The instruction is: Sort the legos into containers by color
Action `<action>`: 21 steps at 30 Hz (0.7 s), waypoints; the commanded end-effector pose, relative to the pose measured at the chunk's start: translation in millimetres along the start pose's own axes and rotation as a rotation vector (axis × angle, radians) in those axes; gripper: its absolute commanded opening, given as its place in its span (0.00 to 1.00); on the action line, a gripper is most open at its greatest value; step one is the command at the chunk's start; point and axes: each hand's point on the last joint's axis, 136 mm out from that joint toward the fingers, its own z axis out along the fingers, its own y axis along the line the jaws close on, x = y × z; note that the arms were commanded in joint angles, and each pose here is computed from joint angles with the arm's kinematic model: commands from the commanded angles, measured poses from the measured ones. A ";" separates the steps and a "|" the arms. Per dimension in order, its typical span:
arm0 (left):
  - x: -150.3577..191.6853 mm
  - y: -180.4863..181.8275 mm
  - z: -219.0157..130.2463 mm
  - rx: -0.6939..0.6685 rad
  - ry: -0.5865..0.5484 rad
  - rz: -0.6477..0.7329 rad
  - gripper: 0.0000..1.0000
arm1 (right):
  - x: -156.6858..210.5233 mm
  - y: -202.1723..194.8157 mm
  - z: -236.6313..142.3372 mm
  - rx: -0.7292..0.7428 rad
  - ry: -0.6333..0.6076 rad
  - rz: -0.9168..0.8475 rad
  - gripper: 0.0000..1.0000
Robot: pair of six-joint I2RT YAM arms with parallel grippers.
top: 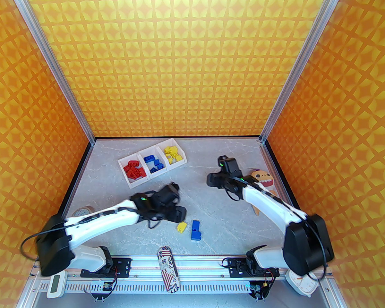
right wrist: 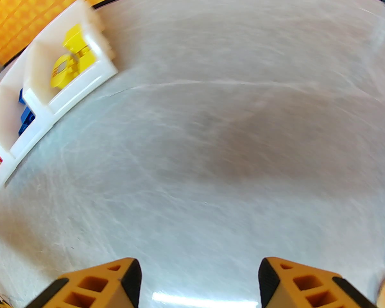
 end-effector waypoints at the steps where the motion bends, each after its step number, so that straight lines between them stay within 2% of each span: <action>1: -9.8 -19.2 5.1 -0.026 -0.031 -0.053 0.75 | 3.0 -22.0 -10.9 0.051 -0.022 0.057 0.66; 12: 9.2 -57.2 57.5 -0.100 0.093 0.030 0.74 | 11.0 -33.6 -21.4 0.064 -0.024 0.064 0.67; 21: 17.7 -46.8 82.8 -0.254 0.156 0.092 0.69 | 16.4 -34.3 -19.5 0.059 -0.015 0.054 0.67</action>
